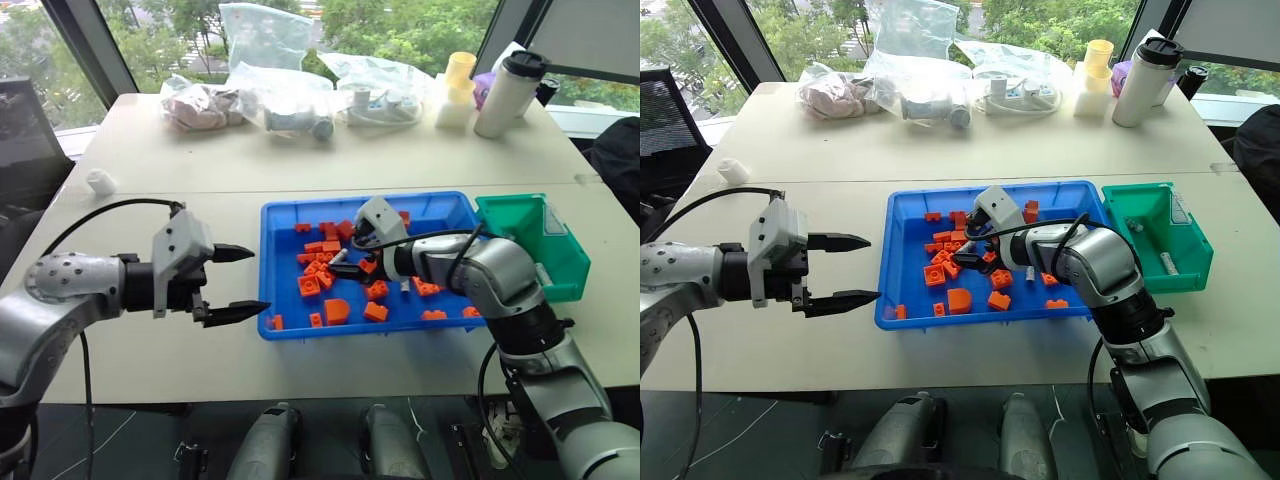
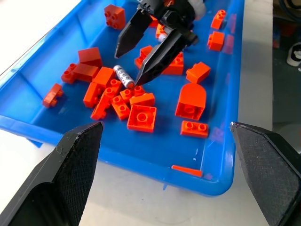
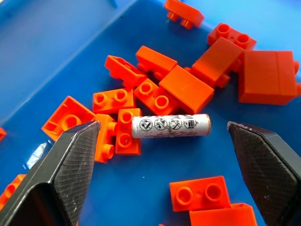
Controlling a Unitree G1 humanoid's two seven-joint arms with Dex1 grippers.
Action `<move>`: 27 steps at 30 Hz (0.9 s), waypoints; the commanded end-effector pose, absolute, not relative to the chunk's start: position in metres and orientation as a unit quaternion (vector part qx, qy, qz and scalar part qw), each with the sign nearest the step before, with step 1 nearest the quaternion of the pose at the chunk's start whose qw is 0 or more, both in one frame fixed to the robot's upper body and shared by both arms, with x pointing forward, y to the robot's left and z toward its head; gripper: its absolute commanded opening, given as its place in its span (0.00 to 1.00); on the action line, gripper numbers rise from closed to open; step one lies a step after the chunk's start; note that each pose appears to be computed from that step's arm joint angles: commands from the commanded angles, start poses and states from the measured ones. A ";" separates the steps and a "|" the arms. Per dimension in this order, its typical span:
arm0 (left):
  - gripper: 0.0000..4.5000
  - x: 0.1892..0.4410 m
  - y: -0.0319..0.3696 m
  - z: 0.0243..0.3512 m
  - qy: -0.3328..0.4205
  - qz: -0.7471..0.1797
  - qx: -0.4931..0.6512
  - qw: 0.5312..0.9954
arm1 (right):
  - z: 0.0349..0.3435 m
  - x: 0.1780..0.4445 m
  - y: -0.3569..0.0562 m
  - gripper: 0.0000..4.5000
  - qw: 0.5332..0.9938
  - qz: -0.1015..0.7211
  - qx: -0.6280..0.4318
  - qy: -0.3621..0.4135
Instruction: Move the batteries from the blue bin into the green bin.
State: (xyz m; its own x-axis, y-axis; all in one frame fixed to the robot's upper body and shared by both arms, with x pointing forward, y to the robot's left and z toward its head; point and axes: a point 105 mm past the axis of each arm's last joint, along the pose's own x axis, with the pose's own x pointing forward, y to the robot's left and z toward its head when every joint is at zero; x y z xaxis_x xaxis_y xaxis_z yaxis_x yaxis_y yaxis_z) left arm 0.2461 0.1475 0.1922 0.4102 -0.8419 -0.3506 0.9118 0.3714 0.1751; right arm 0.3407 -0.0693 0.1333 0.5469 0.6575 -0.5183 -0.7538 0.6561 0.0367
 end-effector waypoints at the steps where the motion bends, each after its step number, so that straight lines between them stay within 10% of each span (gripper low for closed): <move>1: 1.00 0.244 0.144 0.201 0.080 -0.530 0.178 0.825 | 0.147 0.344 -0.061 0.99 0.879 0.408 -0.108 0.220; 15: 1.00 0.251 0.142 0.202 0.068 -0.525 0.180 0.829 | 0.128 0.349 -0.059 0.99 0.878 0.398 -0.101 0.245; 21: 1.00 0.253 0.140 0.204 0.061 -0.524 0.182 0.830 | 0.125 0.353 -0.055 0.50 0.875 0.402 -0.109 0.246; 27: 1.00 0.253 0.141 0.202 0.061 -0.522 0.184 0.831 | 0.137 0.354 -0.056 0.49 0.877 0.409 -0.111 0.228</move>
State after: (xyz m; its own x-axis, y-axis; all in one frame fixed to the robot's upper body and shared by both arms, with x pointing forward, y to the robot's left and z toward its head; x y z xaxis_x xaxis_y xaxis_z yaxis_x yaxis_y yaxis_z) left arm 0.2542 0.1429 0.1961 0.4445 -0.8388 -0.3143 0.8945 0.3972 0.2052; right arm 0.3519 -0.0607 0.1164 0.5451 0.6412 -0.5402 -0.7494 0.6615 0.0290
